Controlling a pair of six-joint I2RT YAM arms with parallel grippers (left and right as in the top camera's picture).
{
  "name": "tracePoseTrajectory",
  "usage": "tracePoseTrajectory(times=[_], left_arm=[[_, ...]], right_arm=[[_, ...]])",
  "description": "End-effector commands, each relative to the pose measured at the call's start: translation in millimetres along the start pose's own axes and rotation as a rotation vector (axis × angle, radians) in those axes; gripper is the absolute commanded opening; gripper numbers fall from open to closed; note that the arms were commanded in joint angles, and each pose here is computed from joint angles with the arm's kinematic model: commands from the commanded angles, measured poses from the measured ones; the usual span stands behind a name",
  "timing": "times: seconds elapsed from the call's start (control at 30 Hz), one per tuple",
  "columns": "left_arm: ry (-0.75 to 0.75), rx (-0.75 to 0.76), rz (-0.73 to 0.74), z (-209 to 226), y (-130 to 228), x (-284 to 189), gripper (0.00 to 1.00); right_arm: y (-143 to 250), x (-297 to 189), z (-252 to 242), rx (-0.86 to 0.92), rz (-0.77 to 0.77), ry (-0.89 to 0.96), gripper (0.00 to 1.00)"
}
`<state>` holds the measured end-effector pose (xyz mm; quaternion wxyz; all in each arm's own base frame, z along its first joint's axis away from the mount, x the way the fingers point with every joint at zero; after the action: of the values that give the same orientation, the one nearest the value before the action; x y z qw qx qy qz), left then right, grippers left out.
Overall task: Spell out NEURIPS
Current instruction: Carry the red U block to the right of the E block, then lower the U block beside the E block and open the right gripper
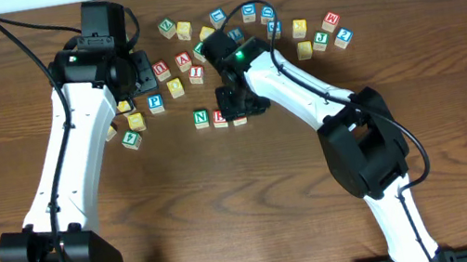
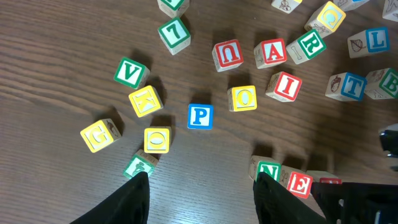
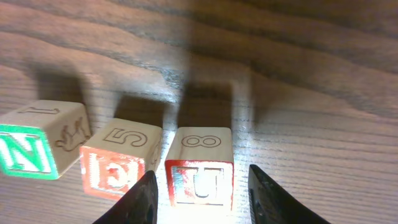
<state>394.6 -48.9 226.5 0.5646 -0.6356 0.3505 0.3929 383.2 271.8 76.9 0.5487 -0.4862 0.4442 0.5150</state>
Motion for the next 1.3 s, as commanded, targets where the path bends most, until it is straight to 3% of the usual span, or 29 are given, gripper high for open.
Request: tracePoseTrajectory(times=[0.0, 1.27], left_arm=[[-0.008, 0.003, -0.004, 1, 2, -3, 0.53], [-0.008, 0.003, -0.004, 1, 2, -3, 0.53]], right_arm=[[-6, -3, 1, 0.007, -0.028, 0.019, 0.42], [-26, -52, -6, -0.002, -0.123, -0.032, 0.45]])
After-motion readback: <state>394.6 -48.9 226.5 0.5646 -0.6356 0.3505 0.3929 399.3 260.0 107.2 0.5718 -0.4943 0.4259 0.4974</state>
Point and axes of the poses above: each gripper's point midway between its finger pads, its own x axis out along the fingers, its own z axis along the line the jaws close on, y = z × x, the point moved 5 cm from there along -x, back along the fingers, and after that the axes turned 5 degrees about x, right-handed, at the moved point
